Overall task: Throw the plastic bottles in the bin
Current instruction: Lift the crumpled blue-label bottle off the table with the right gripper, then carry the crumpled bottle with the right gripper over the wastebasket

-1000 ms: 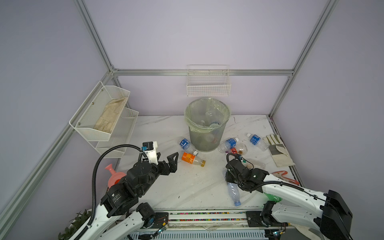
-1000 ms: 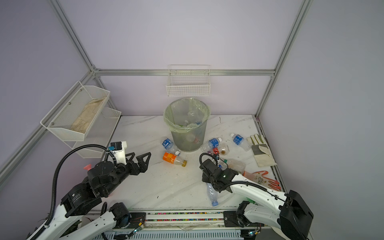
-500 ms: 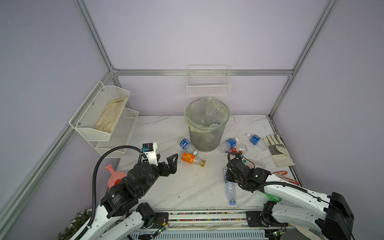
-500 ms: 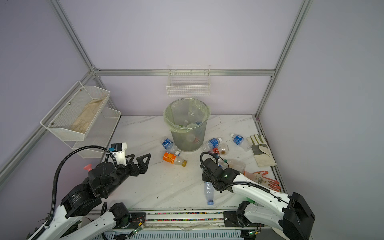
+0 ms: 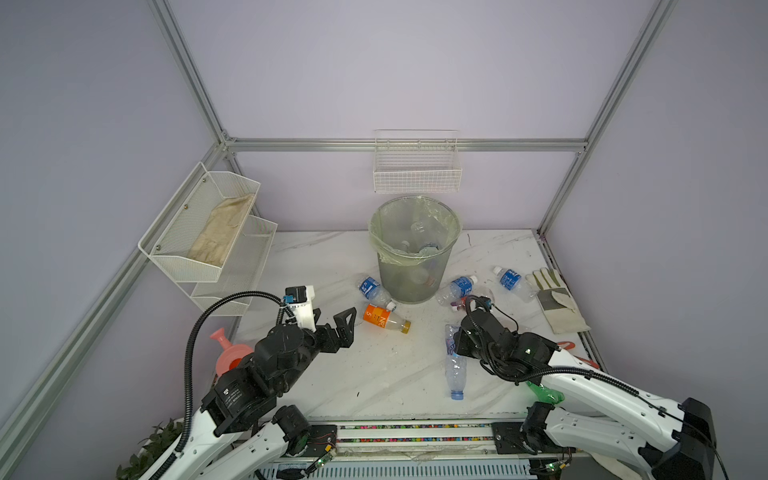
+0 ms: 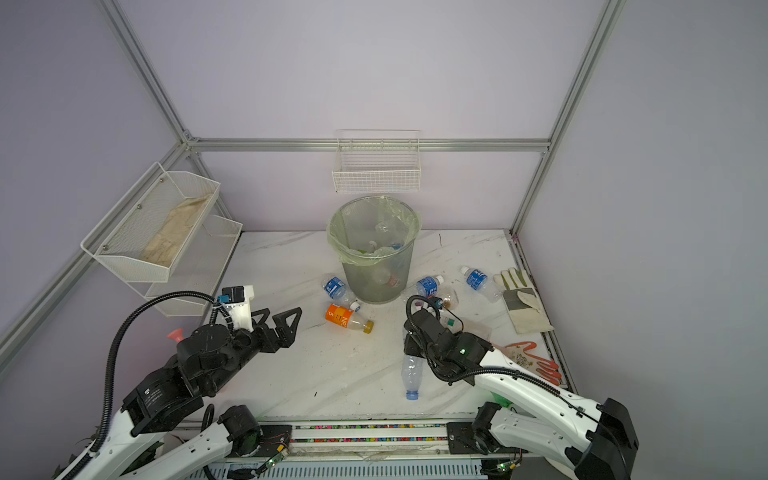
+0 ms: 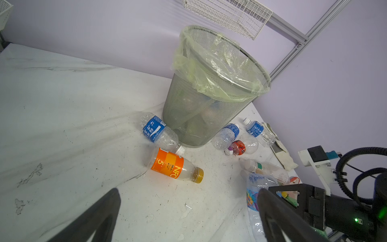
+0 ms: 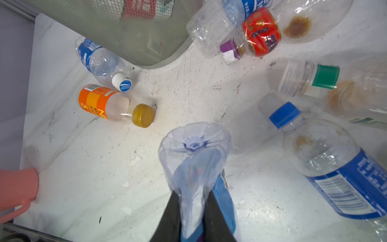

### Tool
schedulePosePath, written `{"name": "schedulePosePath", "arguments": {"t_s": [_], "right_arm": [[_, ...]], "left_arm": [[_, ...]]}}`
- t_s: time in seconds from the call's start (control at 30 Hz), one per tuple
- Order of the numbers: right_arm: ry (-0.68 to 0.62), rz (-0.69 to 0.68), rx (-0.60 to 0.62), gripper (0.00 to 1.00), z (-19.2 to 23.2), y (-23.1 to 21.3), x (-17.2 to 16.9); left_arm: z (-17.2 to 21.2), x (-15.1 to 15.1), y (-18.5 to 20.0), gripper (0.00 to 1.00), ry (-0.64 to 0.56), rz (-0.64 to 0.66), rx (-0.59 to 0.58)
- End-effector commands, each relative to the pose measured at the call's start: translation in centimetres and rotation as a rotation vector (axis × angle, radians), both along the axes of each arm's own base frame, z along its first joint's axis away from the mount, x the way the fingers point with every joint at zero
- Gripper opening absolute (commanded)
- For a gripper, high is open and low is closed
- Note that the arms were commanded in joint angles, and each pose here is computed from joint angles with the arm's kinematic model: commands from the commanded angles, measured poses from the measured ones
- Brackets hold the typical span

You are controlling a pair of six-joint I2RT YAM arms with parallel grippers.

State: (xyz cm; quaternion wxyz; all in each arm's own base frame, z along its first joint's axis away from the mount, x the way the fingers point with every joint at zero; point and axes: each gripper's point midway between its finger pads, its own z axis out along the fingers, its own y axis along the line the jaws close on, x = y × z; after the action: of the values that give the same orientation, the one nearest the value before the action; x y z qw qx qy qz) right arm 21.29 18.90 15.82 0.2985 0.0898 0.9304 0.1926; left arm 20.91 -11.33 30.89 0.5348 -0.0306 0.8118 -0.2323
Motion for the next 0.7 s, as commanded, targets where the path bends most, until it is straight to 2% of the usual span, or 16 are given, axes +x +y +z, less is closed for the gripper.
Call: {"name": "schedulePosePath", "arguments": {"t_s": [0.0,0.67], "right_arm": [[-0.028,-0.003,-0.003,0.0,1.6,-0.4,-0.1],[-0.224,0.017,0.115,0.0,11.3,0.1,0.9]], "left_arm": [[-1.1,0.0,-0.5,1.0,0.017,-0.016,-0.006],[-1.5,0.0,-0.7,1.0,0.025,-0.021,-0.014]]}}
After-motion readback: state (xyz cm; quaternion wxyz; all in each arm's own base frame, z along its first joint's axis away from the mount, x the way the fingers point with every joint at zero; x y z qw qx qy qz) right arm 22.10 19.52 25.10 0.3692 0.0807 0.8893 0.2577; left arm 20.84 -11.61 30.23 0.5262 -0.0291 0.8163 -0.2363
